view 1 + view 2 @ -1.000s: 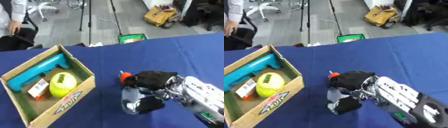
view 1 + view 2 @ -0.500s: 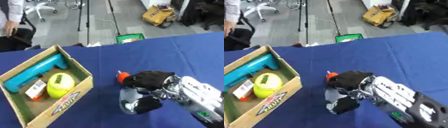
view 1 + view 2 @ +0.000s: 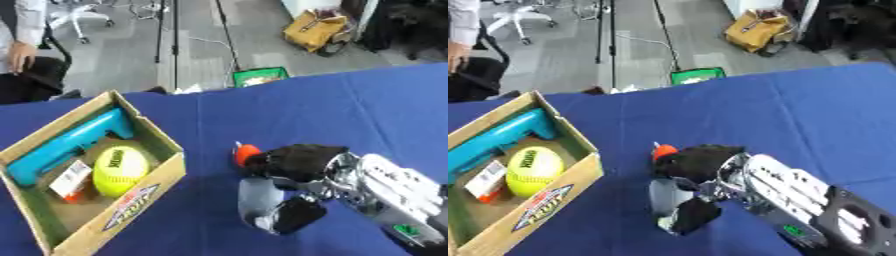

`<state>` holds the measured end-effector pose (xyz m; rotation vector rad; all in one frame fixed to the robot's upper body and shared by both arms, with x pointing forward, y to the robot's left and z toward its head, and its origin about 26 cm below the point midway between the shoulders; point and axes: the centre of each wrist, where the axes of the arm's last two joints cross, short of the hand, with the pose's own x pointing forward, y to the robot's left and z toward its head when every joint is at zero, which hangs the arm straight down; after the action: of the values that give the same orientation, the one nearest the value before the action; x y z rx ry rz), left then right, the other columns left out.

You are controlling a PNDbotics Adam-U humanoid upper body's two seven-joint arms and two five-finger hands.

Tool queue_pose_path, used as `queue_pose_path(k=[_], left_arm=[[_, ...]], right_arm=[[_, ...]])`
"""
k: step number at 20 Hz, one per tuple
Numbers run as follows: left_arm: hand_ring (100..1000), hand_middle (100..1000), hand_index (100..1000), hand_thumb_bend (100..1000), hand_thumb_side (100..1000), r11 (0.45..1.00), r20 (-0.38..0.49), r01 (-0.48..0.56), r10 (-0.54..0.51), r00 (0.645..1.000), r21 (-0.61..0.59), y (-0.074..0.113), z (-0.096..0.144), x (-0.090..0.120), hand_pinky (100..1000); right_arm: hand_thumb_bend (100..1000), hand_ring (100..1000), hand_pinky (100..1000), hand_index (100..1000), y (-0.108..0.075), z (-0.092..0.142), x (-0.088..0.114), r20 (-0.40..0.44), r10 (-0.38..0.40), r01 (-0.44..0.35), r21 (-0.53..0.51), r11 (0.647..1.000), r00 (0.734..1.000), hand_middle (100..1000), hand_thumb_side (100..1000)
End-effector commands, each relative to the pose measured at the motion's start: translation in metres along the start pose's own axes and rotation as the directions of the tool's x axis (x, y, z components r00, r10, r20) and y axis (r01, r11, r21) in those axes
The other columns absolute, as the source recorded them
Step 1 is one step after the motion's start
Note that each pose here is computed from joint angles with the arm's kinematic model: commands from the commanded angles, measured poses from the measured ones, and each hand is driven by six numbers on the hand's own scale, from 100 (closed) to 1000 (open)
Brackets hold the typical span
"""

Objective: Pick up objects on the table and place them in the box.

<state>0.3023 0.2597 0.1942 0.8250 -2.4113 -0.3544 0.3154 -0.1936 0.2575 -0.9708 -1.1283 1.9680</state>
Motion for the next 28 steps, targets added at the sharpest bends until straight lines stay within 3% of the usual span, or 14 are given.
queue_pose_path(k=[1,9,20,24,25,26,27,28], left_arm=[[916,981,856,100,869,1.0,0.026,0.007,-0.007,1.0,0.016,0.0051,-0.0055,0.0035,1000],[916,981,855,100,860,1.0,0.024,0.007,-0.007,1.0,0.016,0.0051,-0.0055,0.0035,1000],[916,981,855,100,859,1.0,0.025,0.006,-0.006,1.0,0.017,0.0048,-0.0058,0.0038,1000],[916,981,854,100,856,1.0,0.024,0.006,-0.007,1.0,0.018,0.005,-0.0058,0.0037,1000],[915,981,854,100,852,1.0,0.024,0.006,-0.007,1.0,0.018,0.005,-0.0059,0.0037,1000],[915,981,854,100,852,1.0,0.025,0.006,-0.006,1.0,0.018,0.005,-0.006,0.0038,1000],[916,980,853,100,851,1.0,0.025,0.006,-0.007,1.0,0.018,0.005,-0.006,0.0038,1000],[916,980,853,100,851,1.0,0.025,0.006,-0.007,1.0,0.018,0.005,-0.006,0.0038,1000]], right_arm=[[414,938,781,1000,-0.0029,0.0014,-0.0052,-0.018,-0.007,0.007,0.006,1.0,1.0,1000,662],[429,919,732,1000,-0.0004,-0.0019,-0.0077,-0.019,-0.009,0.009,0.021,1.0,1.0,1000,598],[385,907,755,1000,-0.0035,0.0005,-0.0073,-0.022,-0.006,0.006,0.007,1.0,1.0,991,565],[380,890,701,1000,-0.0033,-0.0001,-0.0081,-0.023,-0.013,0.014,0.009,1.0,1.0,988,531],[377,874,647,1000,-0.0034,-0.0001,-0.0083,-0.023,-0.016,0.016,0.009,1.0,1.0,985,510],[377,874,647,1000,-0.0035,0.0001,-0.0085,-0.022,-0.019,0.019,0.009,1.0,1.0,985,510],[372,858,577,1000,-0.0038,0.0003,-0.0087,-0.022,-0.022,0.022,0.008,1.0,1.0,979,489],[372,858,577,1000,-0.0042,0.0008,-0.0088,-0.021,-0.026,0.026,0.006,1.0,0.999,979,489]])
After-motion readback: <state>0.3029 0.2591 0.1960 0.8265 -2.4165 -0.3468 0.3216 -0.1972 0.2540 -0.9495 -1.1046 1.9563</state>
